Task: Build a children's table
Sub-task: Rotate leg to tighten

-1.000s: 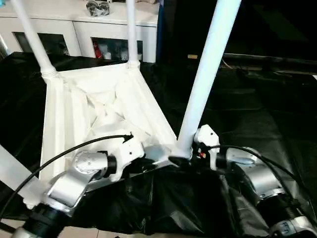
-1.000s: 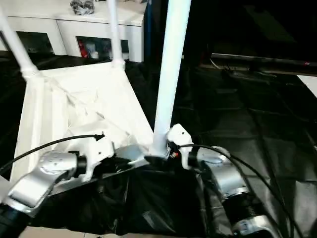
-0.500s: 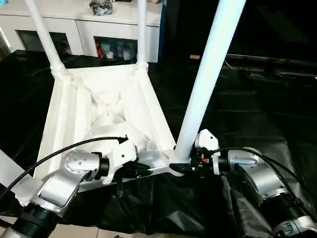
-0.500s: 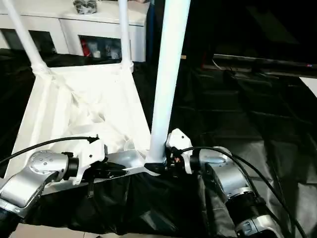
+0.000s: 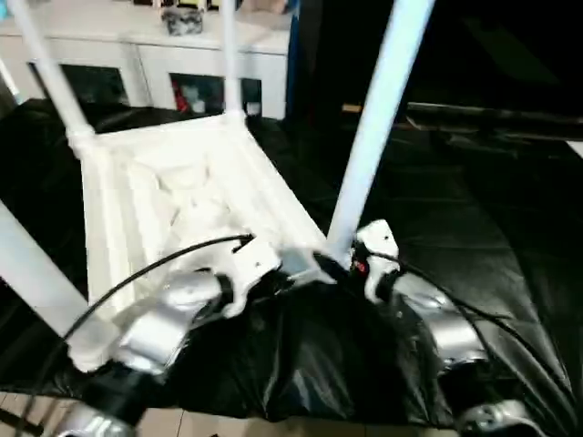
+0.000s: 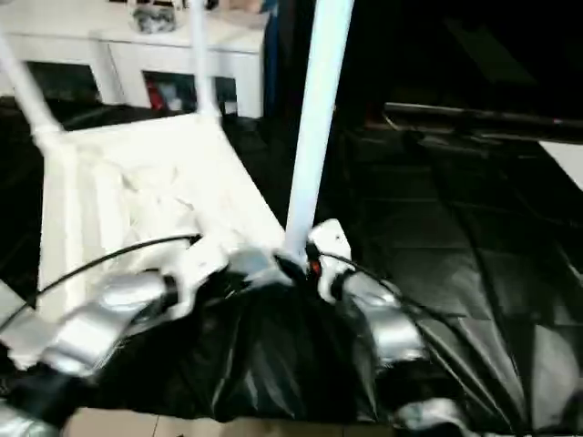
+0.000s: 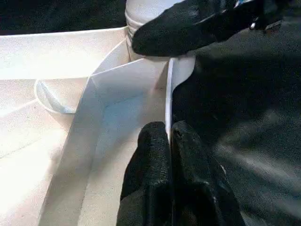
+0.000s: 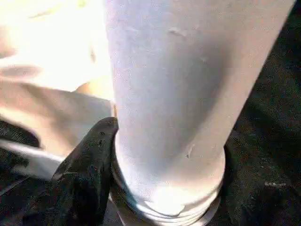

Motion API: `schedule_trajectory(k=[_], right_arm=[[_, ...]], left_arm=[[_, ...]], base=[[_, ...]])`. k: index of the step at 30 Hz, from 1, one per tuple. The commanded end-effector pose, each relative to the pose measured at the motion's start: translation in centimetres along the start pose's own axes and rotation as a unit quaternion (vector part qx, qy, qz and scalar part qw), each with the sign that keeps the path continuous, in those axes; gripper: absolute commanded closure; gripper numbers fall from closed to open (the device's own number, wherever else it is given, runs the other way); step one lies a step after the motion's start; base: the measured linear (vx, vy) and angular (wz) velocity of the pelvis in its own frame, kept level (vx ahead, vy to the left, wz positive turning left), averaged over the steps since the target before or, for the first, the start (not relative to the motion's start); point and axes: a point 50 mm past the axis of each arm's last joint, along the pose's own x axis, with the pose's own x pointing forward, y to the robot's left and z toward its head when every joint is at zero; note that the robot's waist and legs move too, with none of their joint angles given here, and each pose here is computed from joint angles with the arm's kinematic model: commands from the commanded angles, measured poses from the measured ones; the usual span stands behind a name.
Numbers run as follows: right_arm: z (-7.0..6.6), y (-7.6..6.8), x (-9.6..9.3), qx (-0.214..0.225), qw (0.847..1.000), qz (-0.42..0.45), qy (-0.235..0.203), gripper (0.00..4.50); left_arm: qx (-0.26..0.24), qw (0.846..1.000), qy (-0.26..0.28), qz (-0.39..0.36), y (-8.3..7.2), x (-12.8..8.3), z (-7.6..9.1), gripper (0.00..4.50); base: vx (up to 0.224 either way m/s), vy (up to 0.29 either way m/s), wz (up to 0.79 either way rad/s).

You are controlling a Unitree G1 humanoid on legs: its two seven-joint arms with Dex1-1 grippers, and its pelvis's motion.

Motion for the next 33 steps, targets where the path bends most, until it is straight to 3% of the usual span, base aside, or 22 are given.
schedule_trajectory(k=[1, 3, 4, 5, 8, 10, 15, 23, 33], right_arm=[[-0.4, 4.5, 1.8, -0.004, 0.998, 0.063, 0.010, 1.78], [-0.2, 5.7, 2.2, -0.009, 0.997, 0.078, 0.001, 1.78], [-0.1, 5.9, 2.2, -0.010, 0.996, 0.086, -0.002, 1.22], [-0.1, 5.9, 2.1, -0.006, 0.996, 0.094, -0.006, 1.22], [0.2, 5.1, 1.7, 0.000, 0.994, 0.109, -0.009, 0.85], [0.5, 4.0, 1.1, -0.027, 0.992, 0.121, -0.013, 0.62], [0.8, 2.7, 0.1, -0.051, 0.986, 0.160, -0.006, 0.62], [0.3, 0.5, -2.7, -0.085, 0.958, 0.269, 0.054, 0.62], [0.4, 0.2, -3.7, -0.094, 0.940, 0.321, 0.067, 0.62]], left_arm=[[-0.012, 0.999, -0.021, 0.048, -0.4, 2.0, 1.4, 4.50], [-0.016, 0.998, -0.025, 0.051, -0.8, 2.6, 1.8, 4.50], [-0.014, 0.999, -0.026, 0.044, -1.0, 2.6, 1.8, 4.50], [-0.012, 0.999, -0.026, 0.038, -1.1, 2.7, 1.8, 4.50], [-0.004, 1.000, -0.027, 0.015, -1.3, 2.2, 1.4, 4.50], [0.004, 1.000, -0.025, -0.003, -1.1, 1.4, 1.0, 4.50], [0.018, 0.999, -0.014, -0.038, -1.1, 0.2, 0.2, 4.50], [0.045, 0.990, 0.017, -0.135, -1.1, -2.6, -1.6, 4.50], [0.038, 0.979, 0.026, -0.198, -1.3, -4.2, -1.9, 4.50]], base=[[0.000, 0.000, 0.00], [0.000, 0.000, 0.00], [0.000, 0.000, 0.00], [0.000, 0.000, 0.00], [0.000, 0.000, 0.00], [0.000, 0.000, 0.00], [0.000, 0.000, 0.00], [0.000, 0.000, 0.00], [0.000, 0.000, 0.00]])
